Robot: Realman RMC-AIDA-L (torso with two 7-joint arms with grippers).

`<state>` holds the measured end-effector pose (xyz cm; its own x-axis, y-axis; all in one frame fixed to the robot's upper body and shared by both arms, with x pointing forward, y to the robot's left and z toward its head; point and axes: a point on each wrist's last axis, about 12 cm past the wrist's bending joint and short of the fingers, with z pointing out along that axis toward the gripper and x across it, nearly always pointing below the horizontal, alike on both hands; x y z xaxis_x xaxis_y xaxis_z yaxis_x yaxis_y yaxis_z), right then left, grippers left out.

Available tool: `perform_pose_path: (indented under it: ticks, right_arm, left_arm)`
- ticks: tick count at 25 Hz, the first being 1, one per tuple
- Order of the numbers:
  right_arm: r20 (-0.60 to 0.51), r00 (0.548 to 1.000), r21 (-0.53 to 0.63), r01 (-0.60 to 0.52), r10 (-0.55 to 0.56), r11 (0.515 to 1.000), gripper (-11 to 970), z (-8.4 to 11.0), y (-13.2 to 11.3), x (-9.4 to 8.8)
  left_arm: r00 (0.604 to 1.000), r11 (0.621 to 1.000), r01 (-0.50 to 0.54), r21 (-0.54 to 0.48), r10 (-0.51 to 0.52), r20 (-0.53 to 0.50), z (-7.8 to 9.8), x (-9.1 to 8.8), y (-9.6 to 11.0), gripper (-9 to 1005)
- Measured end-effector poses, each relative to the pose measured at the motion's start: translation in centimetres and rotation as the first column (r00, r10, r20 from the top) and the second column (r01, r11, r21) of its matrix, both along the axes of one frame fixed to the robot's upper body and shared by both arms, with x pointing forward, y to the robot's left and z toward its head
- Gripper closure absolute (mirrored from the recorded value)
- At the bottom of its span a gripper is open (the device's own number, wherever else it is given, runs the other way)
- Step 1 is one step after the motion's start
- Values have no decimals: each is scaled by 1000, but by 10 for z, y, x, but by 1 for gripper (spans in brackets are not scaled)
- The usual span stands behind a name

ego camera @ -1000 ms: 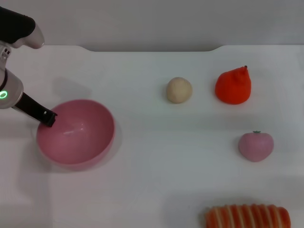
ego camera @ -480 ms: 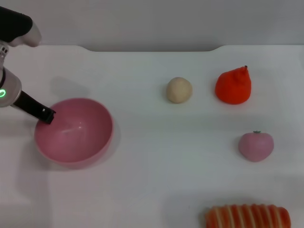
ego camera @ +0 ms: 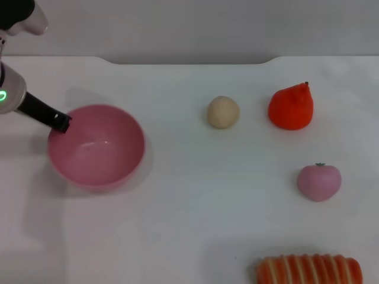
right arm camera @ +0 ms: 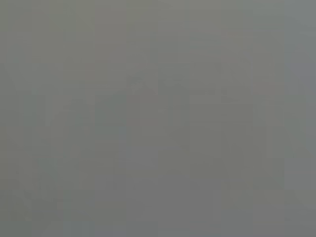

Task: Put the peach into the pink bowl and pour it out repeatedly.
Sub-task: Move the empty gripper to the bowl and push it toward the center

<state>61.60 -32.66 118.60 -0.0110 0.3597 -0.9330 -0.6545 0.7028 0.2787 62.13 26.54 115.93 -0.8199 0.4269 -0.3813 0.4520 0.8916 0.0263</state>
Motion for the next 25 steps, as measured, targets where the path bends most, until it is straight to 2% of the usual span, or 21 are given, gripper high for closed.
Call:
perform_pose_path:
  ticks: [4, 6, 8, 9, 10, 13, 14, 15, 22, 23, 24, 25]
  right_arm:
    - [-74, 985, -190, -167, 155, 967, 287, 28, 15, 0]
    - [-132, 976, -295, -208, 176, 933, 287, 37, 23, 2]
    - [-194, 965, -373, -238, 175, 897, 287, 41, 30, 6]
    - [-246, 954, -421, -263, 170, 868, 287, 42, 35, 10]
    - [-246, 954, -421, -263, 170, 868, 287, 42, 35, 10]
    - [-327, 930, -478, -316, 168, 819, 287, 38, 44, 14]
    - [-379, 908, -516, -366, 177, 775, 287, 36, 52, 13]
    - [-379, 908, -516, -366, 177, 775, 287, 36, 52, 13]
    - [-538, 824, -612, -525, 175, 591, 288, 26, 83, 2]
    - [-566, 811, -639, -545, 148, 542, 288, 25, 88, -2]
    - [-578, 806, -653, -553, 132, 518, 288, 24, 90, -4]
    - [-578, 806, -653, -553, 132, 518, 288, 24, 90, -4]
  left_arm:
    - [1000, 1000, 16, 3, -16, 13, 7, 4, -5, 960]
    - [1000, 1000, 16, 3, -16, 13, 7, 4, -5, 961]
    - [999, 1000, 30, 6, -31, 29, 15, 8, -10, 961]
    - [999, 999, 34, 8, -34, 34, 17, 8, -11, 961]
    - [999, 999, 35, 8, -35, 38, 18, 9, -11, 961]
    - [996, 999, 39, 12, -40, 75, 28, 11, -12, 961]
    - [996, 999, 39, 11, -40, 80, 30, 11, -12, 961]
    - [996, 999, 38, 9, -38, 84, 31, 11, -12, 961]
    - [995, 999, 45, 5, -45, 87, 33, 12, -14, 961]
    - [995, 999, 47, 5, -47, 87, 33, 12, -14, 961]
    - [995, 999, 47, 5, -47, 87, 33, 12, -14, 961]
    - [995, 999, 51, 4, -51, 88, 33, 12, -16, 961]
